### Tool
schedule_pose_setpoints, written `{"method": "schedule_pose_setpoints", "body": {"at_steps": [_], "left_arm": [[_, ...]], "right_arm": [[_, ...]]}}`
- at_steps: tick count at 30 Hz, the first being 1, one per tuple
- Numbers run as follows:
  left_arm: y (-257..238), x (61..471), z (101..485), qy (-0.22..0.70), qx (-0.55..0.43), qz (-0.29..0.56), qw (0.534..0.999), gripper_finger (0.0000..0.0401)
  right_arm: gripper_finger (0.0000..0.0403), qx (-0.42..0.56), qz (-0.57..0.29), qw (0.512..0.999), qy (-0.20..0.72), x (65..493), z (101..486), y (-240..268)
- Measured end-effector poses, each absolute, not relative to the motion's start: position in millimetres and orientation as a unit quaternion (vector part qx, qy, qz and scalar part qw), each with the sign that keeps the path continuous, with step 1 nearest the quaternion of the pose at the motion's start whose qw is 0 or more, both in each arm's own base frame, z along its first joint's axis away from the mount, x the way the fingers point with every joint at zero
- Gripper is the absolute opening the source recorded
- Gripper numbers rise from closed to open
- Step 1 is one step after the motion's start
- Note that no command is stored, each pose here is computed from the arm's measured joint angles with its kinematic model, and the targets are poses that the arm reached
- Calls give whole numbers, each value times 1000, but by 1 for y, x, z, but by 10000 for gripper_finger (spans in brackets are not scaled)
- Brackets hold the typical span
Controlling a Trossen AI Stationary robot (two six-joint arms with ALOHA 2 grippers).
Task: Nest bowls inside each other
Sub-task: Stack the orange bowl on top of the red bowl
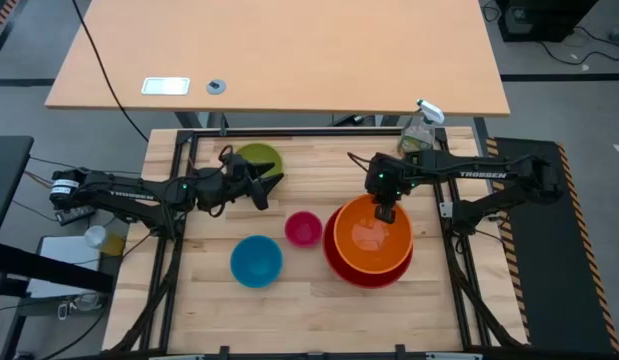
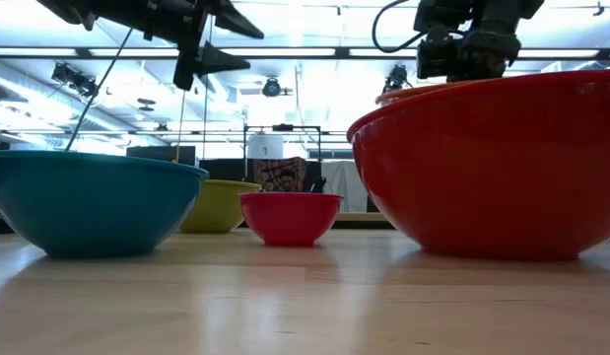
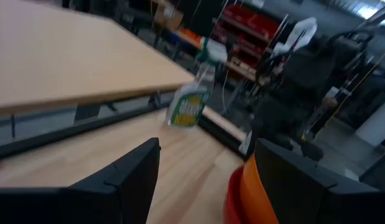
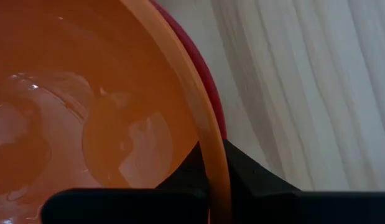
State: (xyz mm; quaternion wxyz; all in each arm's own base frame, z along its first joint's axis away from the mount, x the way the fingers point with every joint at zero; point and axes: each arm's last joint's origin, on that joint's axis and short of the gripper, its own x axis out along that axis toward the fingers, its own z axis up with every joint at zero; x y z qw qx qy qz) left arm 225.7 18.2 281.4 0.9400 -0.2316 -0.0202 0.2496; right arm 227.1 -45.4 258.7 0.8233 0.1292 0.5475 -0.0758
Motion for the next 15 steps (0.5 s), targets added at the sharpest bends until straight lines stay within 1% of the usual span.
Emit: {"method": "schedule_pose_setpoints", "body": {"at_steps": [3,9,11,15], "left_arm": [[18,225,275,10,-237,258,937,266],[18,221,260,81,-240,279,926,266],[18,219,255,102,-248,287,920,266],[20,213,244,145,-282,316,894,266]], "right_arm": [[29,126,-71,826,545,233,250,-43],[33,139,-43,813,564,242,228,-42],[42,141,-33,805,575,244,222,-42],[79,146,-25,799,583,247,217,-42]]}}
